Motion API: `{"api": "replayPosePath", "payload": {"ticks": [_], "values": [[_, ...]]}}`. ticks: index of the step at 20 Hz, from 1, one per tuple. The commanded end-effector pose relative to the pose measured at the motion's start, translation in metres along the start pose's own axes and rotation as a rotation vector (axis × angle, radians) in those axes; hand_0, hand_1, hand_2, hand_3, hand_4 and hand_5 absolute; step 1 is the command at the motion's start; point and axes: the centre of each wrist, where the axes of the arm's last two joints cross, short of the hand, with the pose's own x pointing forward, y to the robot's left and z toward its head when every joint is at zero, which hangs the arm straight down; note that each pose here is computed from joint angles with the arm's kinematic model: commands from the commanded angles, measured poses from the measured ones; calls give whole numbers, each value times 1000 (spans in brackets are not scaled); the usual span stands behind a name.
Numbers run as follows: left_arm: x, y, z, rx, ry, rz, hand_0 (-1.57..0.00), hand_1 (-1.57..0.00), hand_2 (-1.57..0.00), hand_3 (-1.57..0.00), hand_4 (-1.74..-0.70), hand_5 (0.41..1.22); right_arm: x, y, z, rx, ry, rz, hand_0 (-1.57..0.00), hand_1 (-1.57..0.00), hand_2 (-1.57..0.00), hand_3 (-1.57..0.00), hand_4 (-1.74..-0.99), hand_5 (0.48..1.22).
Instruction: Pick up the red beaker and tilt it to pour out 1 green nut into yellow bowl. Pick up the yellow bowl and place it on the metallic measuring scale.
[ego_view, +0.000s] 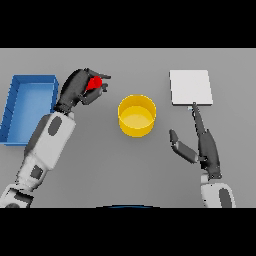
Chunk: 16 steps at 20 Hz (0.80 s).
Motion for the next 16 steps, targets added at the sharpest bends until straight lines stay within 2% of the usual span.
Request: {"api": "replayPosePath", "payload": {"ticks": [1, 4, 6, 11, 15, 16], "values": [[3, -3, 1, -12, 1, -15, -1559, -1560, -1560, -1555, -1735, 1128, 1, 1, 0, -3, 7, 14, 1, 1, 1, 1, -1092, 665], [19, -3, -4, -75, -17, -146, -1564, -1564, -1564, -1561, -1737, 1149, 3, -5, 3, -7, 2, 0, 1, 1, 1, 1, -1096, 670], [35, -1, -18, -139, -47, -305, -1566, -1566, -1566, -1564, -1739, 1153, 3, -1, 0, 4, 4, -2, 1, 1, 1, 1, -1069, 685], [63, -2, -39, -351, -142, -677, -1569, -1570, -1569, -1569, -1740, 1199, 4, 2, 0, 6, -5, 9, 1, 1, 1, 1, -1068, 689], [81, -10, -53, -493, -167, -921, -1570, -1570, -1570, -1570, -1582, 1212, 4, 1, -1, 11, -7, -14, 1, 1, 1, 1, -1063, 681], [86, -14, -56, -514, -162, -975, -1570, -1571, -1571, -1570, -1612, 1214, 6, 6, -1, 16, 7, -26, 1, 1, 1, 1, -1060, 675]]}}
